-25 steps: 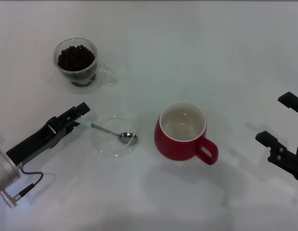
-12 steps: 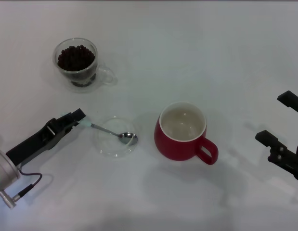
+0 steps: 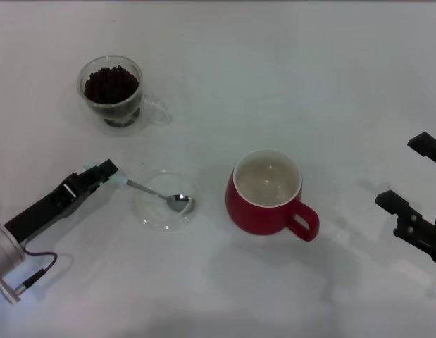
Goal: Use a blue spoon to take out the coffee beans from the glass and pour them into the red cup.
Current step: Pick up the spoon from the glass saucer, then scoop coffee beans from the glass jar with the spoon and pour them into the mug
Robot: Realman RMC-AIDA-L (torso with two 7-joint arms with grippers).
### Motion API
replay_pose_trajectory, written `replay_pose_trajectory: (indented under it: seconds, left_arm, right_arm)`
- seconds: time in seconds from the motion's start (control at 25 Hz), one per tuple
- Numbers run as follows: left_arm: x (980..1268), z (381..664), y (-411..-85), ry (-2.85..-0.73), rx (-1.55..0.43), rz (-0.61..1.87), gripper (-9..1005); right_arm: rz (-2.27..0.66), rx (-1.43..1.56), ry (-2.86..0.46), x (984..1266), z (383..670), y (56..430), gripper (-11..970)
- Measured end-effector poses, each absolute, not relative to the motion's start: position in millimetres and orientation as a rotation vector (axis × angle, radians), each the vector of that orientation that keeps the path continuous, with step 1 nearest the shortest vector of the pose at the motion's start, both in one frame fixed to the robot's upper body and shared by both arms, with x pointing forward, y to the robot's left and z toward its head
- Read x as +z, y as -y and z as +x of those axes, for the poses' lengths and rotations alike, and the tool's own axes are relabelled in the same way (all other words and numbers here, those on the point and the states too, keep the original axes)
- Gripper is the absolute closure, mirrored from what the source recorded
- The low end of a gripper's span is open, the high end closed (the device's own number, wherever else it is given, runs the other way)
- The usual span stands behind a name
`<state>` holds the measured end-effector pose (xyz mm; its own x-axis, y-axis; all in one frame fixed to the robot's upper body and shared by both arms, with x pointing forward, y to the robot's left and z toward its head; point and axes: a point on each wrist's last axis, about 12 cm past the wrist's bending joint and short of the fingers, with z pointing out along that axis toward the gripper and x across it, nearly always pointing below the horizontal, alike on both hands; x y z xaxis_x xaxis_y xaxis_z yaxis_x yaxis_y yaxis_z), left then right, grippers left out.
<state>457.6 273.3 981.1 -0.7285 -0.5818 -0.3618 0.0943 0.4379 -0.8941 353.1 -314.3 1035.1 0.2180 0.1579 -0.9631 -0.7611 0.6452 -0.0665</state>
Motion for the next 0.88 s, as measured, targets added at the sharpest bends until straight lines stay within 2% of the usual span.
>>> replay_pose_trajectory:
  seconds: [0.2,0.44,0.68,0.88]
  left_arm:
    - [983.9,457.4,-279.9,-1.997,-1.283,-0.368,873]
    - [997.7,452.3,-306.1,-1.895,-1.233,-0.305,874]
    - [1028.1,445.1,-343.3,-1.720,-1.169,-0.187,874]
    - [1048.8,452.1,-365.7,-1.678,-1.143,-0.107,874]
  right_arm:
    - [-0.617,0.694,-1.187,1035.4,354.2,314.1,159]
    - [-0.620,0.694,-1.182,1035.5,355.7,312.8,159]
    - [-0.626,0.694,-1.182,1035.1,358.1,311.2,158]
    - [-0.630,0.699,-1.172,1035.9,360.3,309.5,158]
